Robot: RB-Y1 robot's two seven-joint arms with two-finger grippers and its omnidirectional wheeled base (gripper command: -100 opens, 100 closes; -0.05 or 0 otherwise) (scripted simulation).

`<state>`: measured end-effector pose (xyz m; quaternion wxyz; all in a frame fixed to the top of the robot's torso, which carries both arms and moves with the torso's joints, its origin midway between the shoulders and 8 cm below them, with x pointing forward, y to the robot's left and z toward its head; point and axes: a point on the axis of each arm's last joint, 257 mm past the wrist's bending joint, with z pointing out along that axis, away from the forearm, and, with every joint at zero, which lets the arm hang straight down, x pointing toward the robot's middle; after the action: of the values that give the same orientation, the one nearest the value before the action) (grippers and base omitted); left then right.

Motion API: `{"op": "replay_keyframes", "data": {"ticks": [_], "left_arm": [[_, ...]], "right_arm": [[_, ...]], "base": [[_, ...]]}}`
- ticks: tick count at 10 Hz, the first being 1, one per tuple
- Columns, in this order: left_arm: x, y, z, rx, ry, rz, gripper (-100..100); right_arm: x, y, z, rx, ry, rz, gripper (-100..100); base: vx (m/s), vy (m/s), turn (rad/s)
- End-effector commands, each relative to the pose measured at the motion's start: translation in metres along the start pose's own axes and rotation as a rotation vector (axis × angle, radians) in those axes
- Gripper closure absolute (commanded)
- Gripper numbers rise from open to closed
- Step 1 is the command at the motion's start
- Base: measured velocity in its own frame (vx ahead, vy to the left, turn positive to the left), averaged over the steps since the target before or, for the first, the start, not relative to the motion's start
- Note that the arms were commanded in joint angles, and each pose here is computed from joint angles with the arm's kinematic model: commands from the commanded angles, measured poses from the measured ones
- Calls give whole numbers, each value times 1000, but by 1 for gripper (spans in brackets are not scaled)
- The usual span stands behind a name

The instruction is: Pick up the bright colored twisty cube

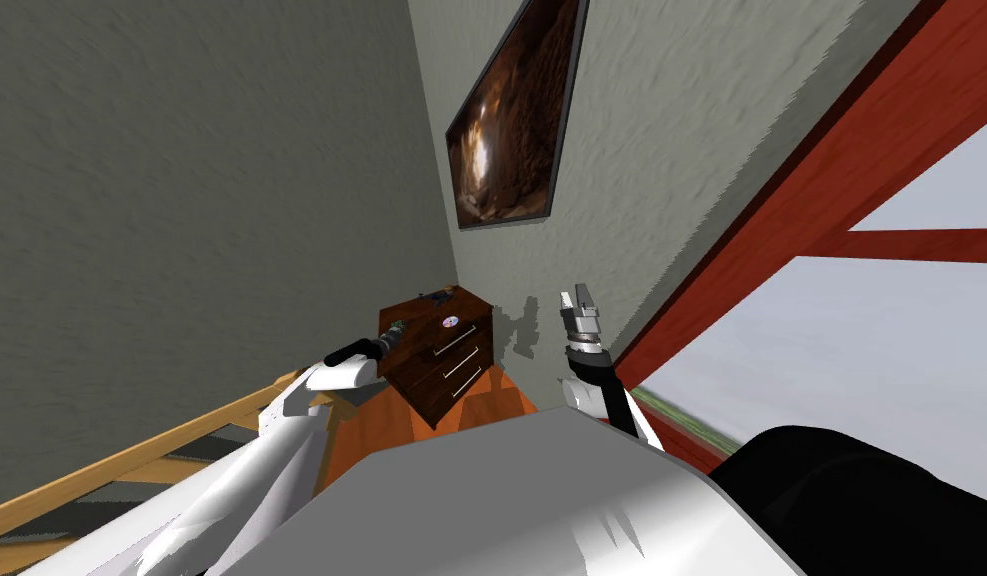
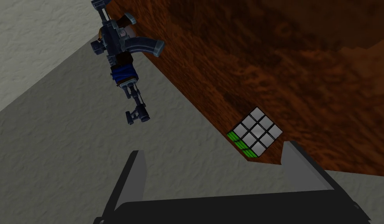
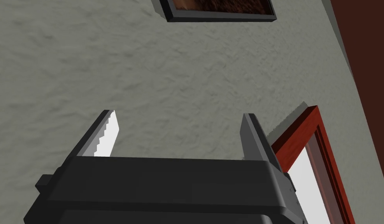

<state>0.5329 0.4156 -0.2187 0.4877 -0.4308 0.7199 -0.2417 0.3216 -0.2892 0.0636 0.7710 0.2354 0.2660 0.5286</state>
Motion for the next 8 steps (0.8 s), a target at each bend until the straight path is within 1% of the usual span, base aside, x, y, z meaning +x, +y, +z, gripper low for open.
{"op": "replay_keyframes", "data": {"ticks": [1, 2, 3, 4, 5, 6, 7, 8], "left_arm": [[-1, 13, 2, -52, 19, 9, -100], [-8, 20, 7, -90, 34, 25, -100], [-5, 27, 6, -117, 45, 25, -100], [-5, 28, 6, -121, 46, 25, -100], [-11, 37, 9, -168, 65, 39, -100], [-9, 43, 8, -189, 73, 39, -100], [-16, 50, 10, -228, 90, 52, -100], [-13, 58, 8, -256, 101, 50, -100]], "right_arm": [[0, 0, 0, 0, 0, 0, 0], [0, 0, 0, 0, 0, 0, 0], [0, 0, 0, 0, 0, 0, 0], [0, 0, 0, 0, 0, 0, 0], [0, 0, 0, 0, 0, 0, 0], [0, 0, 0, 0, 0, 0, 0], [0, 0, 0, 0, 0, 0, 0], [0, 0, 0, 0, 0, 0, 0]], "base": [[-9, 15, -137], [-8, 25, -191], [-4, 31, -83], [-1, 14, 9], [0, 15, -174], [-1, 24, -124], [-5, 38, -157], [1, 37, -98]]}}
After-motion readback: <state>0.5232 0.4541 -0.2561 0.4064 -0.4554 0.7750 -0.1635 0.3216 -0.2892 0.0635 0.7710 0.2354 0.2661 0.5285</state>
